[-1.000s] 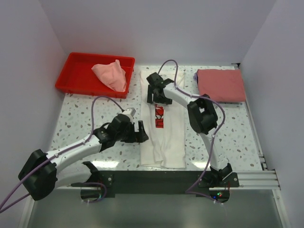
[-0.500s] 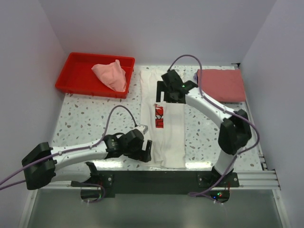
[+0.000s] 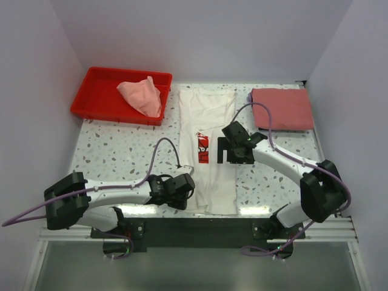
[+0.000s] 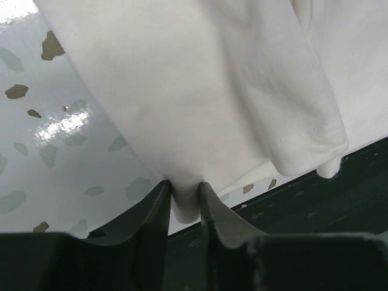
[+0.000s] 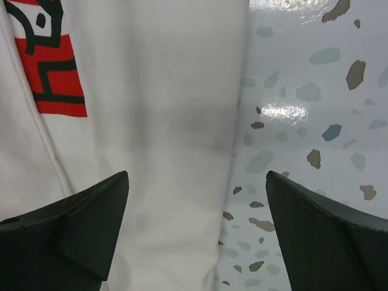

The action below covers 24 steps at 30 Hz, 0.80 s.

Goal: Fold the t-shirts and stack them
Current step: Fold the tshirt

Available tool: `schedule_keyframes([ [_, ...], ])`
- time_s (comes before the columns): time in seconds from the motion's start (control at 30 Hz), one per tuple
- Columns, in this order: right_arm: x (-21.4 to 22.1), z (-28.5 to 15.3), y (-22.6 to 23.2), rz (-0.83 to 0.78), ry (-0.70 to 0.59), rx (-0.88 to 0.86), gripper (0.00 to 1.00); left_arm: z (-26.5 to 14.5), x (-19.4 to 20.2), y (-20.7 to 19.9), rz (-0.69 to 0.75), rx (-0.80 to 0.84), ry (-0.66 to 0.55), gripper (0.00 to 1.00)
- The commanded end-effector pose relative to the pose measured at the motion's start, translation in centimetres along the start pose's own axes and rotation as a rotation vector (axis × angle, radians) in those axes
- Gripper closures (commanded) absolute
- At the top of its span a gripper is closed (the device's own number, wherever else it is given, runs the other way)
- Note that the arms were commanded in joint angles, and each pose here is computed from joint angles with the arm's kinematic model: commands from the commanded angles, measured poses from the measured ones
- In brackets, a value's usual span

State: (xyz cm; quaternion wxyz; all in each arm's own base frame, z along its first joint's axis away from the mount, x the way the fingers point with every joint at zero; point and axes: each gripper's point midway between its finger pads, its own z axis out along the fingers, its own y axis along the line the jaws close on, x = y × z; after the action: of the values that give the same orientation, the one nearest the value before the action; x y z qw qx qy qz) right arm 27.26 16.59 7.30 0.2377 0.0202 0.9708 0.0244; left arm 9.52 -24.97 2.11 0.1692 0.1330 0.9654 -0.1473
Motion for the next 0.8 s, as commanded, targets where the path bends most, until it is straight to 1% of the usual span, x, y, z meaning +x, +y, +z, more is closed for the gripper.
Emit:
schedule_keyframes([
  [0.0, 0.9, -1.6, 0.1, 0.037, -0.014, -0.073, 0.01, -0.4, -1.3, -0.4, -0.028, -0.019, -0.049, 0.73],
  [0.03, 1.7, -1.7, -0.2, 0.036, 0.002, -0.069, 0.01, -0.4, -1.2, -0.4, -0.031, -0.020, -0.045, 0.76],
  [0.07, 2.0, -1.9, -0.5, 0.039, 0.004, -0.067, 0.01, -0.4, -1.2, -0.2, -0.033, -0.025, -0.042, 0.82],
  [0.13, 3.5, -2.2, -1.7, 0.030, 0.031, -0.039, 0.01, -0.7, -0.7, 0.1, -0.039, -0.034, -0.027, 0.86],
  [0.2, 4.4, -2.5, -2.8, 0.023, 0.042, -0.008, 0.01, -0.9, -0.3, 0.6, -0.055, -0.039, -0.021, 0.87],
  [0.27, 5.9, -2.7, -3.7, 0.012, 0.084, 0.016, 0.01, -1.2, -0.1, 0.7, -0.070, -0.022, -0.032, 0.95],
  [0.3, 6.2, -2.8, -3.8, 0.012, 0.089, 0.014, 0.01, -1.3, 0.0, 0.5, -0.077, -0.005, -0.032, 0.96],
  [0.33, 6.9, -3.2, -3.9, 0.008, 0.106, 0.004, 0.01, -1.7, -0.2, 0.1, -0.080, 0.024, -0.042, 1.00],
  [0.43, 8.6, -3.9, -3.6, -0.010, 0.153, -0.037, 0.01, -2.3, 0.0, -0.5, -0.098, 0.083, -0.042, 1.00],
  [0.63, 12.8, -5.7, -3.6, -0.080, 0.284, -0.065, 0.01, -2.2, 1.6, 0.5, -0.157, 0.120, -0.037, 1.00],
  [0.77, 16.0, -6.8, -2.3, -0.061, 0.358, -0.178, 0.01, -1.5, 2.9, 1.1, -0.192, 0.163, -0.030, 1.00],
])
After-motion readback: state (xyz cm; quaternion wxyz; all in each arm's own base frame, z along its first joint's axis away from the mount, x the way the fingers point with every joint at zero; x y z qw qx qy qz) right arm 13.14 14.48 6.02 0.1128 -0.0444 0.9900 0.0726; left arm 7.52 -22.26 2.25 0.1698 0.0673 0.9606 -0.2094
